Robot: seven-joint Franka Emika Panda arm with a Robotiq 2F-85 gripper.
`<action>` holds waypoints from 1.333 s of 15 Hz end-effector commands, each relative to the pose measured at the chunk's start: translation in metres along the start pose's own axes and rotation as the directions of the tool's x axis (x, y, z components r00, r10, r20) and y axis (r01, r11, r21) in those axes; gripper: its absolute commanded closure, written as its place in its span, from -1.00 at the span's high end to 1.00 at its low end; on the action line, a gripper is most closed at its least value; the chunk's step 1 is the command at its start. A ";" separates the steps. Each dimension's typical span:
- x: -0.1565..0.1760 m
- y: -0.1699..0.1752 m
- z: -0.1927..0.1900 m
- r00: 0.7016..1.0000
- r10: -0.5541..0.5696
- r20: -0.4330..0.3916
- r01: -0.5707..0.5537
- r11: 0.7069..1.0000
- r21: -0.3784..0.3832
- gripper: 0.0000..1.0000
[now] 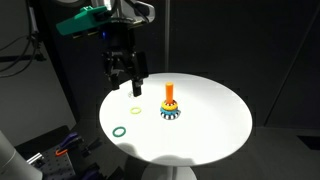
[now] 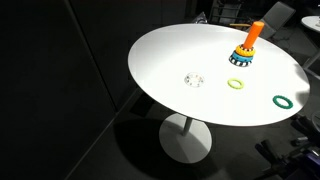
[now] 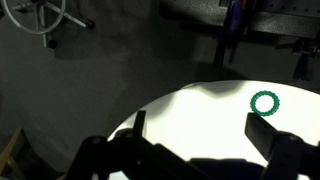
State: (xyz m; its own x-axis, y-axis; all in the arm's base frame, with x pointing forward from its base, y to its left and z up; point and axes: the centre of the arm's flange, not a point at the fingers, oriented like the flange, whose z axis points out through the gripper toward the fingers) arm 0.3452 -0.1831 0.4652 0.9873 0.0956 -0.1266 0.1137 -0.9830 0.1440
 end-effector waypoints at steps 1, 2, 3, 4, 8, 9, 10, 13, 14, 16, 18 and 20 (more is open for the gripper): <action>0.031 0.018 -0.003 1.000 0.003 -0.014 -0.003 1.000 -0.001 1.00; 0.043 0.023 -0.002 1.000 0.003 -0.024 -0.003 1.000 -0.007 1.00; 0.056 0.027 -0.001 0.999 0.002 -0.038 -0.003 1.000 -0.019 1.00; 0.066 0.030 0.000 0.999 0.002 -0.049 -0.003 1.000 -0.027 1.00; 0.111 0.040 0.009 0.992 -0.011 -0.124 0.007 0.999 -0.033 1.00; 0.122 0.040 0.011 0.989 -0.014 -0.144 0.011 1.000 -0.026 1.00; 0.131 0.039 0.014 0.987 -0.021 -0.162 0.019 1.000 -0.016 1.00; 0.154 0.033 0.020 0.978 -0.056 -0.199 0.061 0.998 0.018 1.00; 0.160 0.030 0.021 0.976 -0.072 -0.207 0.081 0.996 0.033 1.00; 0.170 0.023 0.025 0.971 -0.103 -0.216 0.119 0.991 0.063 1.00; 0.178 0.018 0.027 0.967 -0.128 -0.218 0.149 0.985 0.084 1.00; 0.186 0.013 0.031 0.964 -0.152 -0.217 0.178 0.978 0.108 1.00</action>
State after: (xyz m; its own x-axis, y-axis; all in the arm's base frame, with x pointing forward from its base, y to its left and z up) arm 0.5089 -0.1814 0.4122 0.9698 0.2326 0.0734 0.2294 -0.9721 0.0493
